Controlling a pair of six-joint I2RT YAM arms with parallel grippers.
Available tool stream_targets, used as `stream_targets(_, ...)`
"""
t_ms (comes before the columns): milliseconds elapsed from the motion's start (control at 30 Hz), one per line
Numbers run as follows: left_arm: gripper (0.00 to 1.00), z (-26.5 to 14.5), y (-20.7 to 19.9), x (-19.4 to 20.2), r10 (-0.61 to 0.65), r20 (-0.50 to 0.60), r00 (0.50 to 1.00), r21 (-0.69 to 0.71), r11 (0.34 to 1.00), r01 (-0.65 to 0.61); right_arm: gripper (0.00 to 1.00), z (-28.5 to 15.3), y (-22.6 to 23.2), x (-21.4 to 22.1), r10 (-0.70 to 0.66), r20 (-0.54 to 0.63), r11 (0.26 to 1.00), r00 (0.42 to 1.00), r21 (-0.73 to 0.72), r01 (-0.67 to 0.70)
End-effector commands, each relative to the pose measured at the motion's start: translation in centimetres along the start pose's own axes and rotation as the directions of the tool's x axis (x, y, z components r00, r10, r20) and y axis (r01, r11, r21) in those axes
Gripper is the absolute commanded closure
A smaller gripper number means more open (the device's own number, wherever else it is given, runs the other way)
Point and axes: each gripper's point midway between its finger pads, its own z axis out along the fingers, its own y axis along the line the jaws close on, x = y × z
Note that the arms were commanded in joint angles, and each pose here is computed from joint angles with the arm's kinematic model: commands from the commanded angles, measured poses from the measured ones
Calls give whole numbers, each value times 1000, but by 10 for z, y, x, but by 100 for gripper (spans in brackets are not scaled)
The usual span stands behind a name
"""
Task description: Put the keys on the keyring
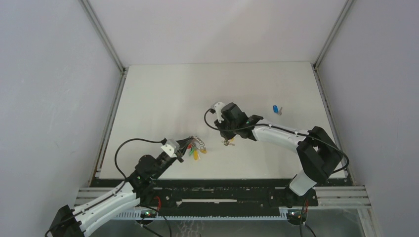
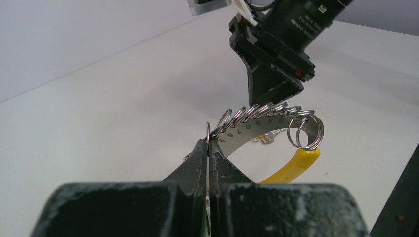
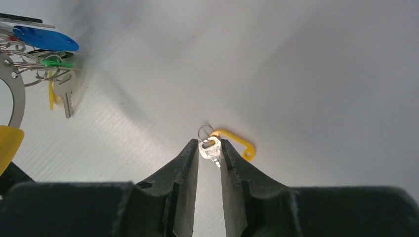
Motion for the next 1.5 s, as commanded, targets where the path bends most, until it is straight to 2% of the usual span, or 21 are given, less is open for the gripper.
stream_targets(0, 100, 2, 5, -22, 14, 82, 997, -20, 1000, -12, 77, -15, 0, 13, 15, -161, 1000, 987, 24, -11)
stream_targets(533, 100, -5, 21, -24, -1, 98, 995, -113, 994, 12, 75, 13, 8, 21, -122, -434, 975, 893, 117, 190)
stream_targets(900, 100, -6, 21, -25, -2, 103, 995, -115, 993, 14, 77, 23, 9, 24, -188, -519, 939, 834, 153, 308)
stream_targets(1467, 100, -6, 21, -25, -2, 100, 995, -113, 994, 13, 79, 35, 7, 26, -230, -573, 895, 787, 194, 403)
